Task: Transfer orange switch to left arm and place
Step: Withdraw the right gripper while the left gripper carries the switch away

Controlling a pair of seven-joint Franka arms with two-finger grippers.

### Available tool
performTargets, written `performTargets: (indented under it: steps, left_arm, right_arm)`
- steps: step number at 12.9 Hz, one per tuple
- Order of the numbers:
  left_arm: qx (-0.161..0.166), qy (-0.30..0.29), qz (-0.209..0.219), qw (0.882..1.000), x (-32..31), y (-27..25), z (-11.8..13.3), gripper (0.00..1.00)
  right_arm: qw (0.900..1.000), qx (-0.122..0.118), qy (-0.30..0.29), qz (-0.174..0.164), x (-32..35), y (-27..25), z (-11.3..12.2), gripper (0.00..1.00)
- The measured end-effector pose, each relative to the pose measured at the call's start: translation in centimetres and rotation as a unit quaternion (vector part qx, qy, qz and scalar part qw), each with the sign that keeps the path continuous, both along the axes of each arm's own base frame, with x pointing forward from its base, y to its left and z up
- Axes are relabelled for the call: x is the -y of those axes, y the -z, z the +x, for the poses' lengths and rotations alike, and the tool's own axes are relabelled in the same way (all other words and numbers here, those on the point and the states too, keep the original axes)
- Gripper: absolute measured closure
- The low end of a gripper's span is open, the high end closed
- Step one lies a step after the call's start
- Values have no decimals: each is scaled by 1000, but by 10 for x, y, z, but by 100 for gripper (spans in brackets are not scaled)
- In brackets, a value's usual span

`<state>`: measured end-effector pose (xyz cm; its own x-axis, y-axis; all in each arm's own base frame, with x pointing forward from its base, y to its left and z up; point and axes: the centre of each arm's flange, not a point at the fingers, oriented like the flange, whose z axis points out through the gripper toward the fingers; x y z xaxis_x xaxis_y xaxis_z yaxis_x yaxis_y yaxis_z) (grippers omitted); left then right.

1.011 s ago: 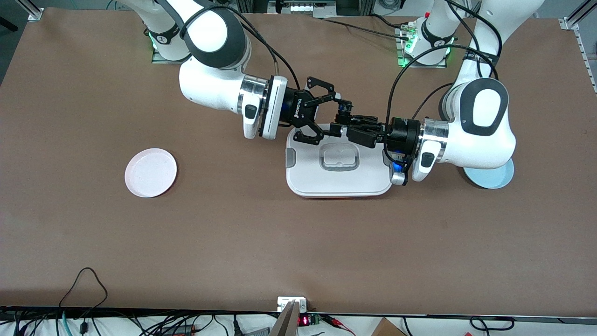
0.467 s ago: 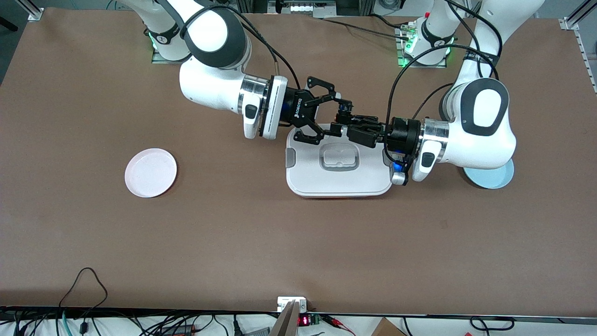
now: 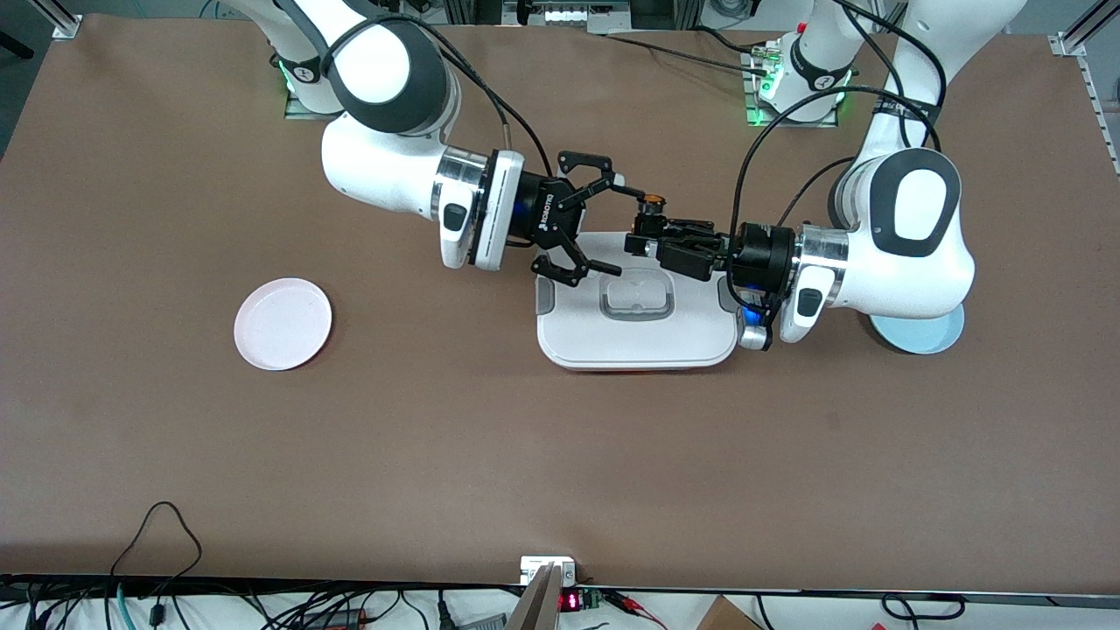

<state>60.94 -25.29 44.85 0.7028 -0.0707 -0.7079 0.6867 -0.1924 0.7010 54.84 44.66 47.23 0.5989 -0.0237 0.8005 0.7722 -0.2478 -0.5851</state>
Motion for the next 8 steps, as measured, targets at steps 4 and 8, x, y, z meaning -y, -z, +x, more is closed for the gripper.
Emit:
performTargets:
  steps: [4,8]
  left_arm:
    - [10,4,-5,1000,-3,-1,0,65]
    - [32,6,-14,999,-12,-1,2,65]
  right_arm:
    - [998,45,-42,-18,92,-6,50,0]
    - [991,53,-58,-111,224,13,68,0]
